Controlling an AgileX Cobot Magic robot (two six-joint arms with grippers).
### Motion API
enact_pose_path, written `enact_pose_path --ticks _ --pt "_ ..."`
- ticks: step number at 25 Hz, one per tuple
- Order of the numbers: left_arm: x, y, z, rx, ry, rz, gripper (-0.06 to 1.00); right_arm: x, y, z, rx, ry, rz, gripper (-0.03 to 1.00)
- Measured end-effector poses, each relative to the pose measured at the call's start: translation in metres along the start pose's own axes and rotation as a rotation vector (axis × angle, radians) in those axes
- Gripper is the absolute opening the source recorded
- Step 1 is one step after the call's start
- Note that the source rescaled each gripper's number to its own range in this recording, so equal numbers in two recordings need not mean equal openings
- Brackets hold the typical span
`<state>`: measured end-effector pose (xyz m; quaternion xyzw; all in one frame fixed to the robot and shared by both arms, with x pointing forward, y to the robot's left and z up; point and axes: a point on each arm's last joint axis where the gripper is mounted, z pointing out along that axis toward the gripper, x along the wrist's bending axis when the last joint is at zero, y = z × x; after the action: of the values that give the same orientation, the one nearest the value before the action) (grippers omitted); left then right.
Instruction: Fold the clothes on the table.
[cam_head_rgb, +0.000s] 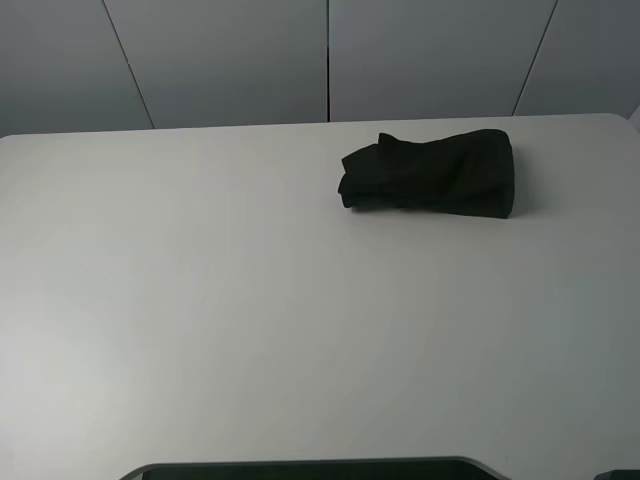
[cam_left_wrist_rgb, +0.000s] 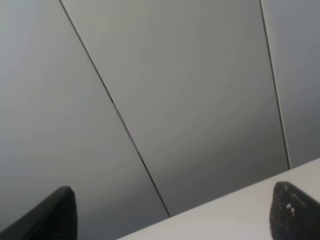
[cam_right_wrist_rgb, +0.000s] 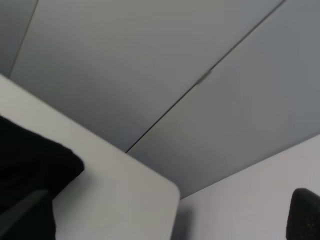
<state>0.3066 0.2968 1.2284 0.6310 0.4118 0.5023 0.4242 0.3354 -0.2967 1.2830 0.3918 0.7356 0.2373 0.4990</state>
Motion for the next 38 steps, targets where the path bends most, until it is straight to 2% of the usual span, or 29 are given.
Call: enact_pose_path --ticks 6,12,18,22,25,30,34,38 --pt "0.012 -0.025 -0.052 0.083 0.085 -0.057 1.0 -0.025 -0.059 -0.1 -0.225 -0.147 0.076 1.0" --pt "0.015 -0.046 -0.081 0.173 0.115 -0.131 1.0 -0.024 -0.11 -0.164 -0.347 -0.287 0.109 1.0" --pt "0.014 -0.055 -0.093 0.196 0.114 -0.213 1.0 0.001 -0.141 -0.211 -0.382 -0.455 0.17 1.0" --pt "0.008 -0.055 -0.093 0.196 0.056 -0.292 1.0 0.031 -0.153 -0.232 -0.368 -0.571 0.197 1.0" --pt "0.005 -0.054 -0.093 0.196 0.029 -0.325 1.0 0.055 -0.158 -0.234 -0.345 -0.619 0.21 1.0" --pt "0.005 -0.054 -0.093 0.196 0.024 -0.299 1.0 0.083 -0.16 -0.204 -0.302 -0.527 0.22 1.0" --pt "0.006 -0.054 -0.093 0.197 0.026 -0.255 1.0 0.089 -0.16 -0.177 -0.245 -0.436 0.218 1.0" --pt "0.004 -0.054 -0.093 0.196 0.009 -0.247 1.0 0.09 -0.16 -0.172 -0.24 -0.41 0.221 1.0"
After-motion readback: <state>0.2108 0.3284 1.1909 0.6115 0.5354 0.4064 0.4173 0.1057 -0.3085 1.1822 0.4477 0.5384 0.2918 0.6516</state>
